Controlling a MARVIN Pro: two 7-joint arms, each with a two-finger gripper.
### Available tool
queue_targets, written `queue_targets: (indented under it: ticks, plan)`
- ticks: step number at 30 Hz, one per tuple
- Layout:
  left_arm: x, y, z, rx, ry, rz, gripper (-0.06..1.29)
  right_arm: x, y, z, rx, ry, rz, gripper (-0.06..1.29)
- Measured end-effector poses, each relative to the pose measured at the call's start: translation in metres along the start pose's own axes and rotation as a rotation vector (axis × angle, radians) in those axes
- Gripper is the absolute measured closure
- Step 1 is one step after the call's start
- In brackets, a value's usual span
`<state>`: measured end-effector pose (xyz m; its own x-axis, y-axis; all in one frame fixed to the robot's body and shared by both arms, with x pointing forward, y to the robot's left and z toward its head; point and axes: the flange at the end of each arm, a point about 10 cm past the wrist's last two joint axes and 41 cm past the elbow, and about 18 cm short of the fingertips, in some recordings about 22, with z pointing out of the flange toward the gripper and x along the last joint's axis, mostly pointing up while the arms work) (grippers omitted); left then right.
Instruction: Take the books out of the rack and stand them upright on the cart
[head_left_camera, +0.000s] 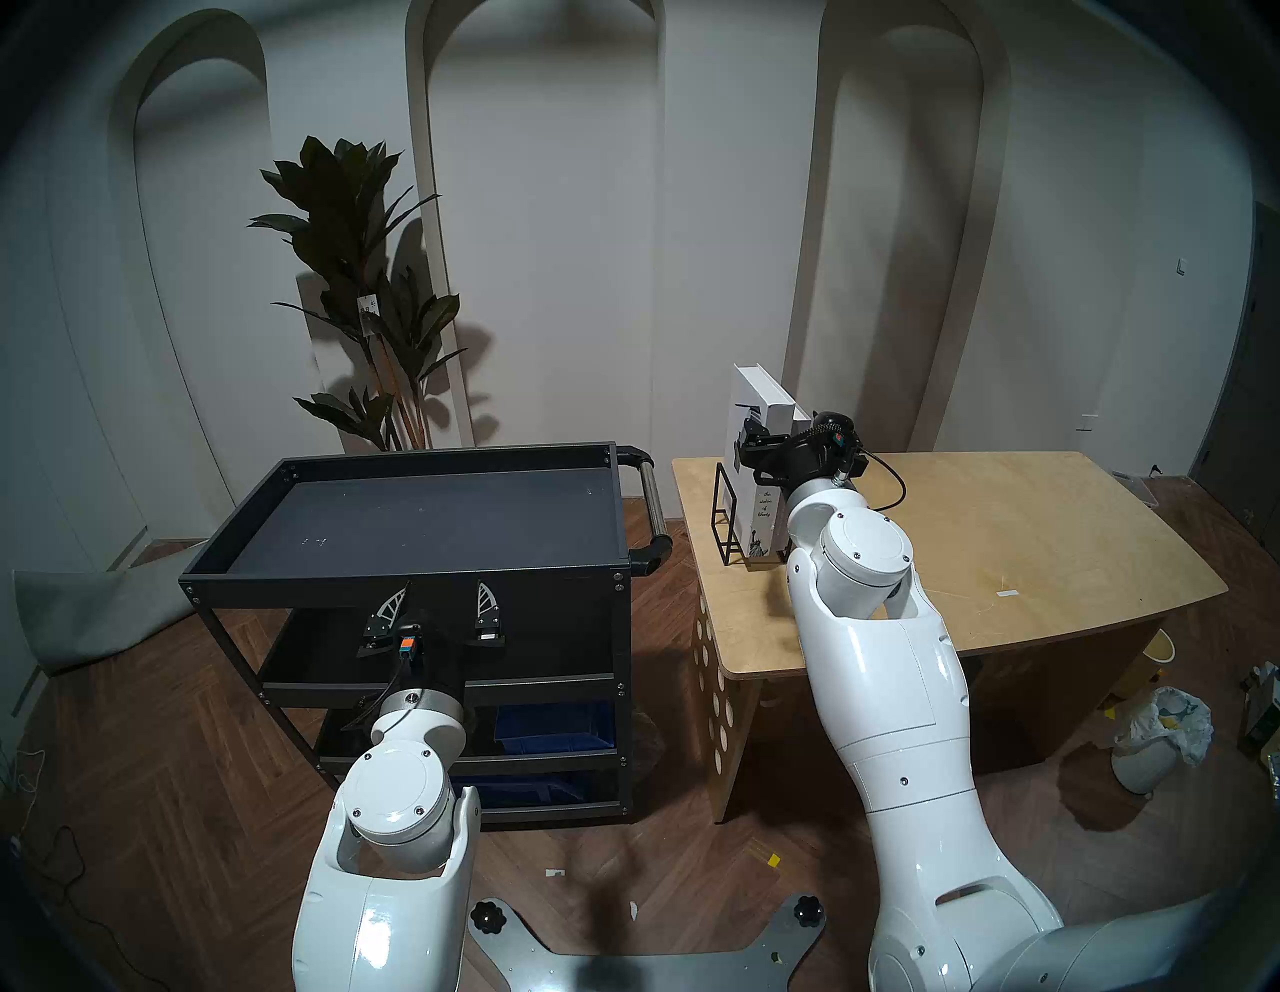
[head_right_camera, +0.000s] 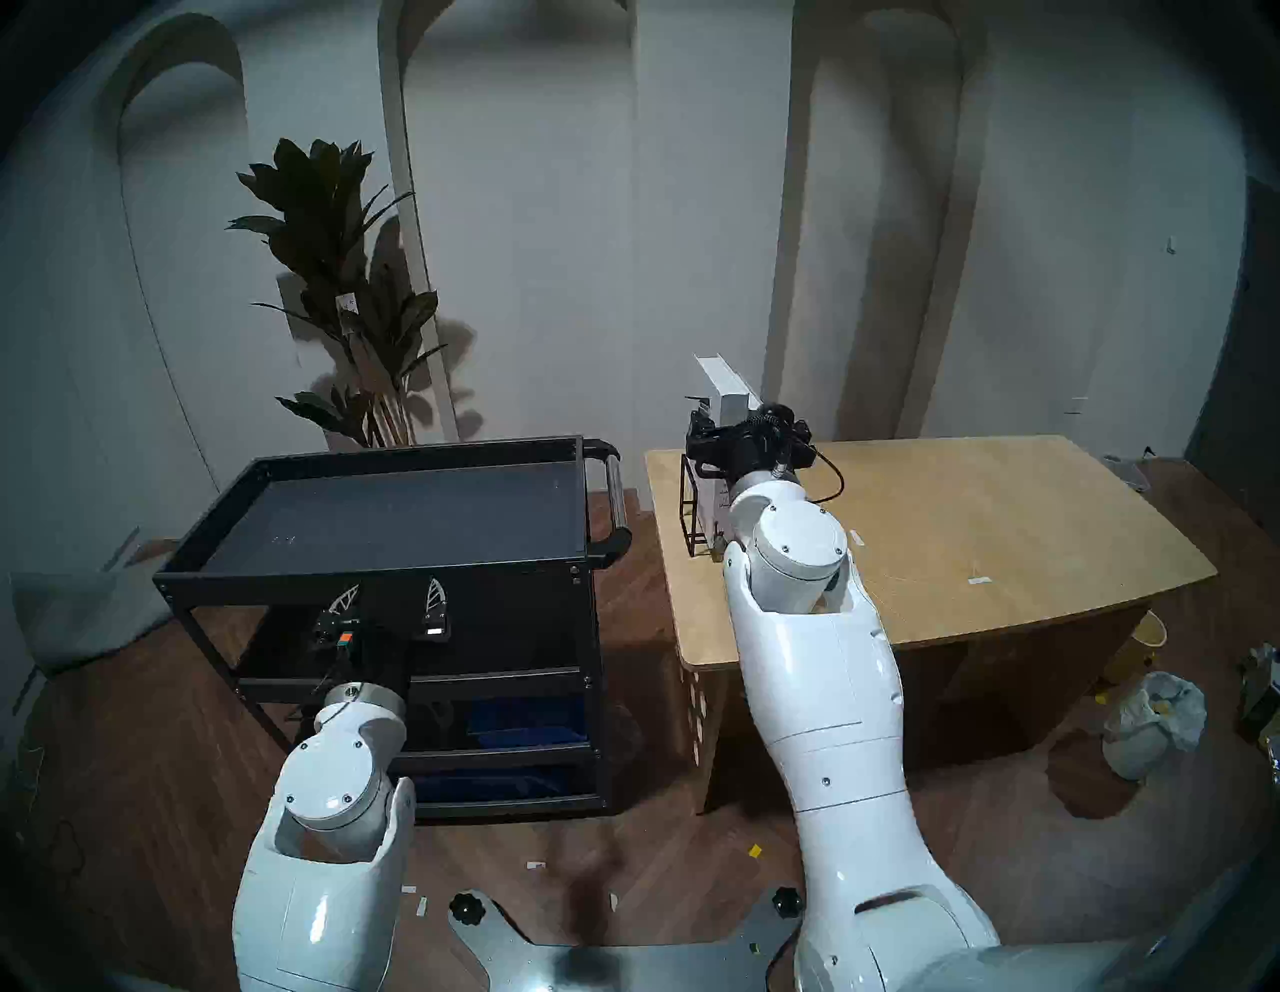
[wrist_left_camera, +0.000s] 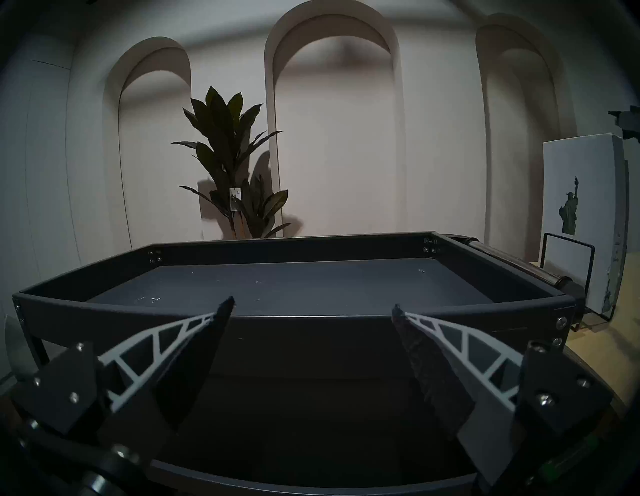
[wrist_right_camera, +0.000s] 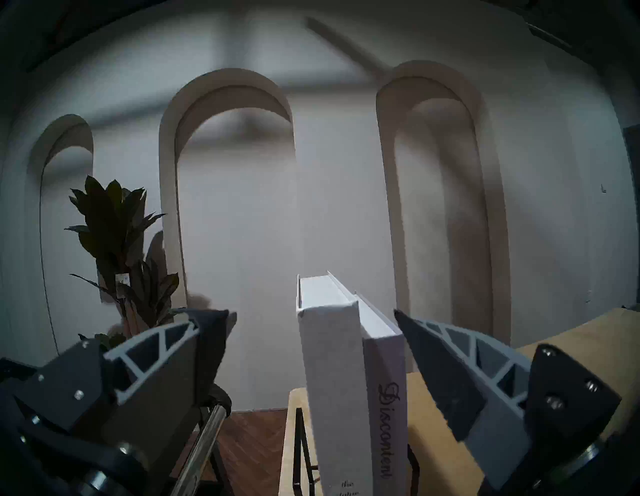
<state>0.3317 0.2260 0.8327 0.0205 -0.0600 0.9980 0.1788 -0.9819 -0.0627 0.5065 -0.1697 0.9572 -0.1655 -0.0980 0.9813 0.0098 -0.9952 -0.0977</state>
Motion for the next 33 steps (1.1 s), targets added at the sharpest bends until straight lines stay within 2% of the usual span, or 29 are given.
queue_targets:
  ticks: [14, 22, 33]
  plan:
    - [0.002, -0.002, 0.000, 0.017, 0.001, -0.009, 0.00, -0.003, 0.005, 0.037, -0.038, -0.033, 0.000, 0.00]
    - [0.004, -0.001, -0.002, 0.022, 0.003, -0.011, 0.00, -0.004, -0.002, 0.056, -0.015, -0.047, -0.012, 0.00]
    - [0.004, 0.000, -0.006, 0.029, -0.003, -0.013, 0.00, 0.001, -0.010, 0.068, 0.008, -0.038, -0.032, 0.00]
